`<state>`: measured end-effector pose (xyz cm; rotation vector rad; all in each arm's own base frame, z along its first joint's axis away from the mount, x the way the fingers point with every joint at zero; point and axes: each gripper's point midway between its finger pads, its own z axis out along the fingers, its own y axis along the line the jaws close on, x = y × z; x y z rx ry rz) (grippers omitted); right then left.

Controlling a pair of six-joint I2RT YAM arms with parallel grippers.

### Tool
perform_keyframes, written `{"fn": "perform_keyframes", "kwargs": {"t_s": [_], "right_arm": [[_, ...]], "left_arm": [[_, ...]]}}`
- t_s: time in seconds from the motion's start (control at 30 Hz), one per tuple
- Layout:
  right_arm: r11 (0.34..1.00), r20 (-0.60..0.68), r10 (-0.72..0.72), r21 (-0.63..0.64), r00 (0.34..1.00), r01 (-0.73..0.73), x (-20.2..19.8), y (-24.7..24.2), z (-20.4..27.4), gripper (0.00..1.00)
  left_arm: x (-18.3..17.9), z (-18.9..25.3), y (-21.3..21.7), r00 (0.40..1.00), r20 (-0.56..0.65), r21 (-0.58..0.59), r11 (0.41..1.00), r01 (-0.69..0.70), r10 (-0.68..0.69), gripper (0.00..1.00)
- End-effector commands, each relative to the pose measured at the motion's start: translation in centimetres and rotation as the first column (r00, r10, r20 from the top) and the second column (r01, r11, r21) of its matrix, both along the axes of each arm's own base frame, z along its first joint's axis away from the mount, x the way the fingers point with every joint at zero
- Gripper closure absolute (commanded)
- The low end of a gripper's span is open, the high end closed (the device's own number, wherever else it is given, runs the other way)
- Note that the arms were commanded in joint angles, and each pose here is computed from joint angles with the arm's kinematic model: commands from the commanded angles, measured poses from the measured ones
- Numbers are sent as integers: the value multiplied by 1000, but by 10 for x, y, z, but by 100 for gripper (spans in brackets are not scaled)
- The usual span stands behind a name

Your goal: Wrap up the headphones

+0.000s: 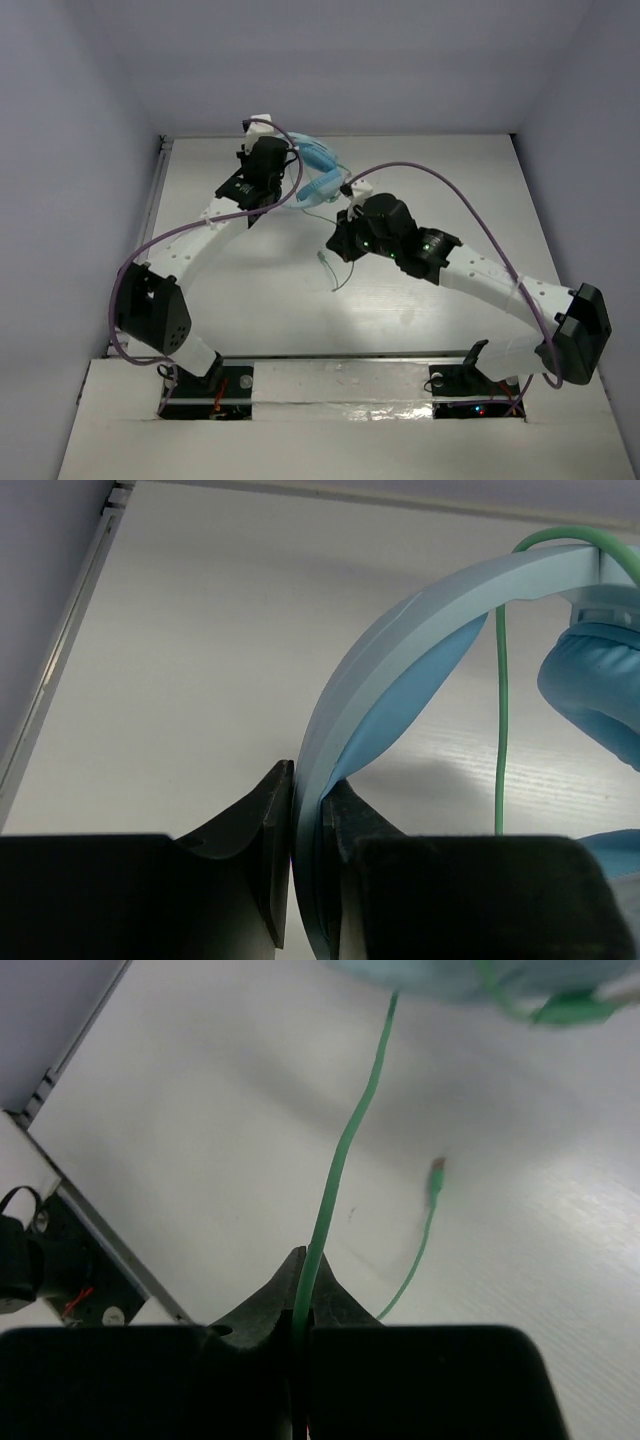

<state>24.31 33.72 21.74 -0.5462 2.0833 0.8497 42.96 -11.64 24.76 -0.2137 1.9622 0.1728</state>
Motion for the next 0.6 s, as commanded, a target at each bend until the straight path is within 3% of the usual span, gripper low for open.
{"fn": "perform_keyframes", "kwargs": {"t_s": [0.0, 0.13, 0.3, 0.37, 0.5, 0.57], "right_arm": [[991, 104, -40, -125, 994, 53, 12, -21, 28, 100], [955, 167, -109, -256, 980, 150, 36, -35, 44, 100], [905, 324, -202, -300, 924, 303, 66, -54, 82, 100], [862, 346, -210, -377, 915, 340, 71, -66, 79, 100], [818, 385, -243, -413, 890, 402, 81, -76, 79, 100], [804, 417, -273, -396, 867, 443, 86, -80, 85, 90]], "left_arm": [[7, 47, -1, 992, 117, 25, 999, -43, 40, 100], [2, 37, -32, 994, 62, 49, 995, 86, -88, 100], [-23, 11, -56, 970, -29, 138, 960, 242, -240, 100], [-34, 4, -54, 964, -72, 168, 950, 264, -255, 100], [-49, -10, -44, 952, -143, 206, 933, 295, -269, 100], [-59, -14, -47, 938, -166, 198, 922, 333, -304, 100]]}}
